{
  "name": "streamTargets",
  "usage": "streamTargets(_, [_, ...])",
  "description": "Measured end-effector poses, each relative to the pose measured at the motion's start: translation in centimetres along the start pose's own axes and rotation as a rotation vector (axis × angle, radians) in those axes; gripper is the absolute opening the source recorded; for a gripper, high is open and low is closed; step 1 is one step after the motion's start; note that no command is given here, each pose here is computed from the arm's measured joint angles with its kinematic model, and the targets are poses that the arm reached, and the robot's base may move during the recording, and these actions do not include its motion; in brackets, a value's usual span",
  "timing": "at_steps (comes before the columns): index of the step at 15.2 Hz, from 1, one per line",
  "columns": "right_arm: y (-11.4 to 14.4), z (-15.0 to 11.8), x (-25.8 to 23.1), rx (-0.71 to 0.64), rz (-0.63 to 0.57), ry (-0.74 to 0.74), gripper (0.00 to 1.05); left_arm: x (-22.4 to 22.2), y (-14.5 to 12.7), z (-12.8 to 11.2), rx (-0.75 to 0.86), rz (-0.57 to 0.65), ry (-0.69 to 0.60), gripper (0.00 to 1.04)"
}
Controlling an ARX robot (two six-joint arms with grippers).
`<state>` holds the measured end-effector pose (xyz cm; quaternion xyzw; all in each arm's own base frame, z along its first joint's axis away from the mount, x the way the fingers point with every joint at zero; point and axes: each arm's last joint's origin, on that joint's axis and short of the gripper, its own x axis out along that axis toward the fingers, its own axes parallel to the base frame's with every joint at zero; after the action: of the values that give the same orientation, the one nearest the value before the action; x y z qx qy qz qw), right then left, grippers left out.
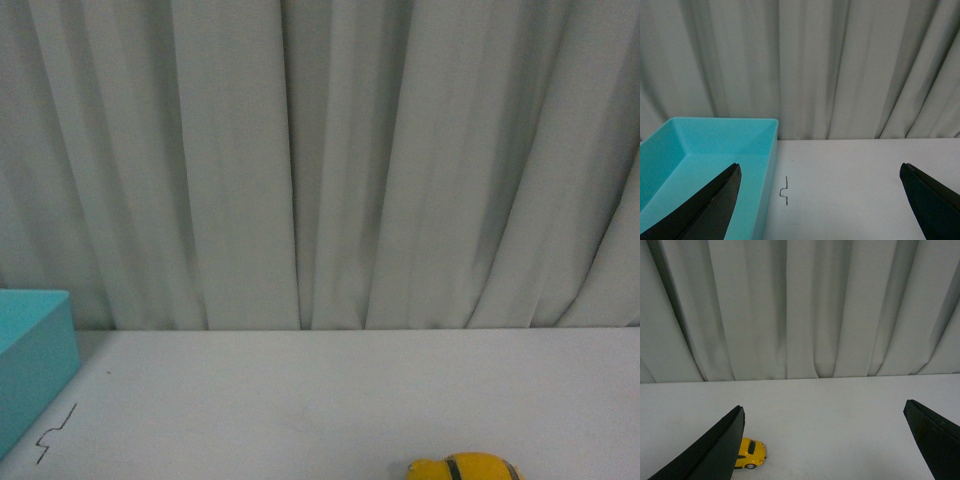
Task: Wind up and store yellow beetle toy
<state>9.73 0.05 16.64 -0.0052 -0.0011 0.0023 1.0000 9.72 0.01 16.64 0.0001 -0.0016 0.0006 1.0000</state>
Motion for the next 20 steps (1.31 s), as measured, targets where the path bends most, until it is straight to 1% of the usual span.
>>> streamTargets(9, [0.0, 0.0, 0.0, 0.000, 0.000, -0.001, 0.98, 0.0, 0.0, 0.0, 0.000, 0.000, -0.001, 0.98])
streamTargets(10, [0.0, -0.2, 0.0, 0.037, -0.006, 0.038, 0.98, 0.0, 0.0, 0.0, 0.000, 0.000, -0.001, 0.98])
streamTargets(11, [0.4, -0.6, 0.1, 0.125, 0.017, 0.117, 0.98, 0.0, 0.0, 0.0, 0.000, 0.000, -0.001, 0.98])
streamTargets(12, [0.5, -0.4, 0.5, 0.200, 0.048, 0.101, 0.98, 0.0, 0.0, 0.0, 0.000, 0.000, -0.001, 0.98])
streamTargets(13, [-0.4, 0.2, 1.5, 0.262, 0.019, 0.077, 0.98, 0.0, 0.0, 0.0, 0.000, 0.000, -0.001, 0.98])
streamTargets(14, [-1.3, 0.6, 2.6, 0.280, -0.002, 0.072, 0.98, 0.0, 0.0, 0.0, 0.000, 0.000, -0.001, 0.98])
streamTargets(15, [-2.3, 0.9, 4.1, 0.275, 0.008, 0.064, 0.98, 0.0, 0.0, 0.0, 0.000, 0.000, -0.001, 0.98])
streamTargets(17, [-5.1, 2.7, 9.5, 0.217, 0.041, 0.009, 0.98, 0.0, 0.0, 0.0, 0.000, 0.000, -0.002, 0.98])
streamTargets(18, [-5.8, 3.0, 11.9, 0.194, 0.054, -0.003, 0.98, 0.0, 0.0, 0.0, 0.000, 0.000, -0.001, 0.98])
streamTargets(19, [-6.6, 2.8, 14.9, 0.196, 0.086, 0.024, 0.98, 0.0, 0.0, 0.0, 0.000, 0.000, -0.001, 0.98])
streamTargets(20, [-6.7, 2.3, 17.8, 0.195, 0.166, 0.066, 0.98, 0.0, 0.0, 0.0, 0.000, 0.000, -0.001, 0.98])
